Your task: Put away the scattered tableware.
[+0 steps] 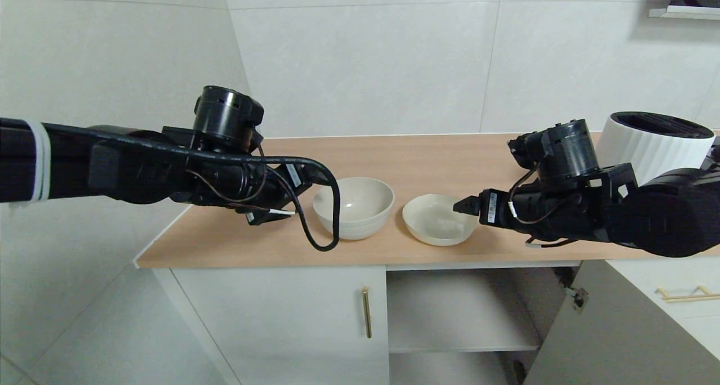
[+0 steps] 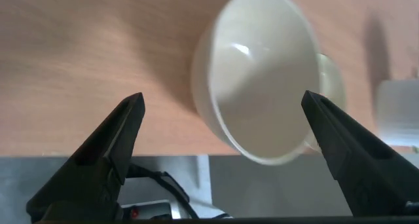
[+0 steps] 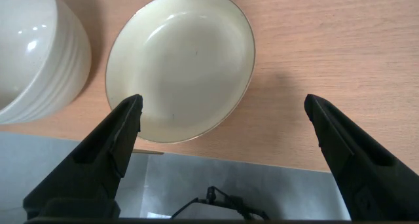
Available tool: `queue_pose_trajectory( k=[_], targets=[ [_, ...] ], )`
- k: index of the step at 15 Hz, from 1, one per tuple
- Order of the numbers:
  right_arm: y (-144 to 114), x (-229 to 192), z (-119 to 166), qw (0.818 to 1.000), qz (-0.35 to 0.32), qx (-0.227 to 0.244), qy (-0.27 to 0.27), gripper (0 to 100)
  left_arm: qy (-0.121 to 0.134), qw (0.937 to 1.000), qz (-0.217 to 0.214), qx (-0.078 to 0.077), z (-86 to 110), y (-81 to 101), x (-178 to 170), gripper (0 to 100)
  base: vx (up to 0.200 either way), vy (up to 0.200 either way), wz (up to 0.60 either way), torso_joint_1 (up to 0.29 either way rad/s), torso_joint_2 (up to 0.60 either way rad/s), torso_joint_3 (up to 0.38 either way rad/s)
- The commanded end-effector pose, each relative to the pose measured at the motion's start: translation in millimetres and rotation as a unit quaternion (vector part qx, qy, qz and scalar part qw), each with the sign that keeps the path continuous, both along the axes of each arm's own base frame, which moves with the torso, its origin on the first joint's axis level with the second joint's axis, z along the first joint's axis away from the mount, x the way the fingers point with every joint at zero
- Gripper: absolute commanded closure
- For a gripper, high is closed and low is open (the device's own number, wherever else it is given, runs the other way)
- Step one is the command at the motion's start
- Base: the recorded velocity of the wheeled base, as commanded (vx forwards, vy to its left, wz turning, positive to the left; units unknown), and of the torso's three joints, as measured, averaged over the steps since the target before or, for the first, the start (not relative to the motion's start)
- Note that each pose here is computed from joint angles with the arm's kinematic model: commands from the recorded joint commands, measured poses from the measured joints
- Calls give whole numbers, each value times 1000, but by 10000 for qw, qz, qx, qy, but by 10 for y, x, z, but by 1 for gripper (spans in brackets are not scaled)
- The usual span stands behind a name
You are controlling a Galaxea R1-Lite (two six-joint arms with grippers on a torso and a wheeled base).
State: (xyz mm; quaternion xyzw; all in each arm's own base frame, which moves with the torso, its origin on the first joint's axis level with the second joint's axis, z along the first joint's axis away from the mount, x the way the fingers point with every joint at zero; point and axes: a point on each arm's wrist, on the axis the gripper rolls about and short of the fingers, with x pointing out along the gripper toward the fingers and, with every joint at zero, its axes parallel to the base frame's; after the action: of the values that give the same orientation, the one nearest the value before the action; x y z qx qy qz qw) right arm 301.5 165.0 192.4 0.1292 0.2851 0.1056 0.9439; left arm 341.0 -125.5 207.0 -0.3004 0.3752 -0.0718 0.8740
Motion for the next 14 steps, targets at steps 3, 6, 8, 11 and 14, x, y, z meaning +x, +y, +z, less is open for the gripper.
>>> queue_pose_trajectory(
  k=[3,6,8,11,14],
  targets=[
    [0,-8,8,10000,7,8,-10,0,219,9997,32,98,-273,-66,175,0,0,0,0,0,0,0],
    [0,-8,8,10000,0,4,-12,0,249,9996,26,104,-301,-71,189,0,0,0,0,0,0,0],
    [0,-8,8,10000,7,8,-10,0,242,9997,26,101,-300,-71,190,0,0,0,0,0,0,0],
    [1,-7,-1,10000,7,0,3,0,242,9997,26,101,-300,-71,190,100,0,0,0,0,0,0],
    [1,-7,-1,10000,7,0,3,0,211,9997,21,96,-276,-68,180,100,0,0,0,0,0,0]
  ],
)
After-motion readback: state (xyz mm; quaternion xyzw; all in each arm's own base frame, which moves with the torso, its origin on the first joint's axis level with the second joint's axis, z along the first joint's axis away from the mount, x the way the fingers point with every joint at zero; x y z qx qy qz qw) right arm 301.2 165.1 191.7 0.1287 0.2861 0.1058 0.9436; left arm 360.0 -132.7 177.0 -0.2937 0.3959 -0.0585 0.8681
